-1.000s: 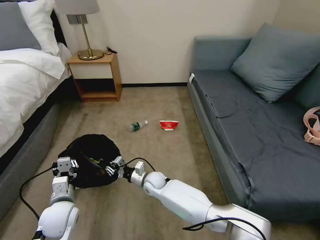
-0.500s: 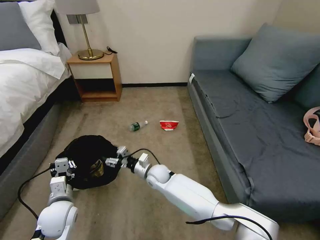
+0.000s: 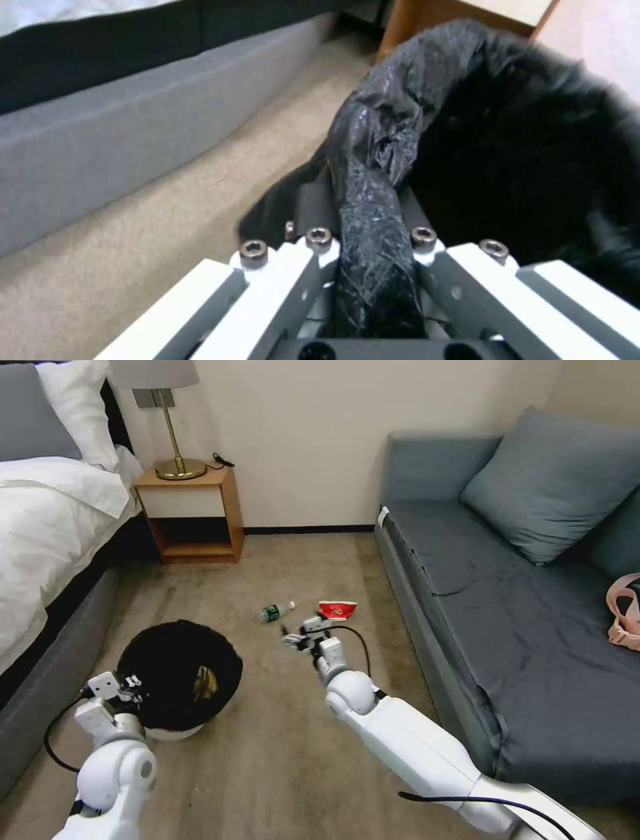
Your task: Pick up the trash bin, then pick up the garbage on the floor and place it into the trash bin.
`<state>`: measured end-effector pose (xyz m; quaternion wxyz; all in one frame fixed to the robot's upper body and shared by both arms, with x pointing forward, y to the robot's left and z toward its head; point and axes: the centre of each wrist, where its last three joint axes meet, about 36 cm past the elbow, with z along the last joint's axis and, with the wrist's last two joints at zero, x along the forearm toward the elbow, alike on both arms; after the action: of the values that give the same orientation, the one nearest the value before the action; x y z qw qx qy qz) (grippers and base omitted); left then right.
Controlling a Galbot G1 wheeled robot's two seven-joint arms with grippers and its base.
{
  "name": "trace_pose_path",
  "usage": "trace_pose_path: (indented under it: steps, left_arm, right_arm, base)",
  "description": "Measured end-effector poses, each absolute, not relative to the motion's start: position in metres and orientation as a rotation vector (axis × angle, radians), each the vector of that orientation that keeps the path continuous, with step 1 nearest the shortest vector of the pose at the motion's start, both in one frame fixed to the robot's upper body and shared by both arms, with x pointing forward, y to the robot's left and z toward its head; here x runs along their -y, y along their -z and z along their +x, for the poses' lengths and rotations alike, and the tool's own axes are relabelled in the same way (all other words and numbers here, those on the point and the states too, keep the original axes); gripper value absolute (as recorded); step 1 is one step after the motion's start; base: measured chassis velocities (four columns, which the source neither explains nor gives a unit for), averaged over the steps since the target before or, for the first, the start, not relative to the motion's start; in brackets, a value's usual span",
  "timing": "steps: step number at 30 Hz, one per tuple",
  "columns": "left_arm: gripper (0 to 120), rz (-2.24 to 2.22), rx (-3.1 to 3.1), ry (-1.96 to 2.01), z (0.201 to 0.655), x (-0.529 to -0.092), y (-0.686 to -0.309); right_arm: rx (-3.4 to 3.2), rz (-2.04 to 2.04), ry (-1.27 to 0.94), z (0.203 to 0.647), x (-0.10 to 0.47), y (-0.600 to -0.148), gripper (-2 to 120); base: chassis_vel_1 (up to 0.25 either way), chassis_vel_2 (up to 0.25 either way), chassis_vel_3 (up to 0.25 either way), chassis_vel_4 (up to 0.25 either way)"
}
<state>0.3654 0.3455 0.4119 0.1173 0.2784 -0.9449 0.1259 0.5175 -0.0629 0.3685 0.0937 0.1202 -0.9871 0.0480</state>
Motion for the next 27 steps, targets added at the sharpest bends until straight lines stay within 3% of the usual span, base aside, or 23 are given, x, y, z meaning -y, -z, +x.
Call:
trace_pose_path:
  steps: [8, 27]
  left_arm:
    - [4, 0.827, 2.768, -0.341, 0.359, -0.353, -0.41]
    - [4, 0.876, 2.789, -0.144, 0.352, -0.374, -0.41]
  right_arm:
    - [2.882, 0.206, -0.118, 0.505, 0.074, -0.366, 100]
    - [2.809, 0.284, 0.019, 0.494, 0.088, -0.33, 100]
  base:
    - [0.0, 0.0, 0.0, 0.0]
    - [-0.004, 0.002, 0.003, -0.001]
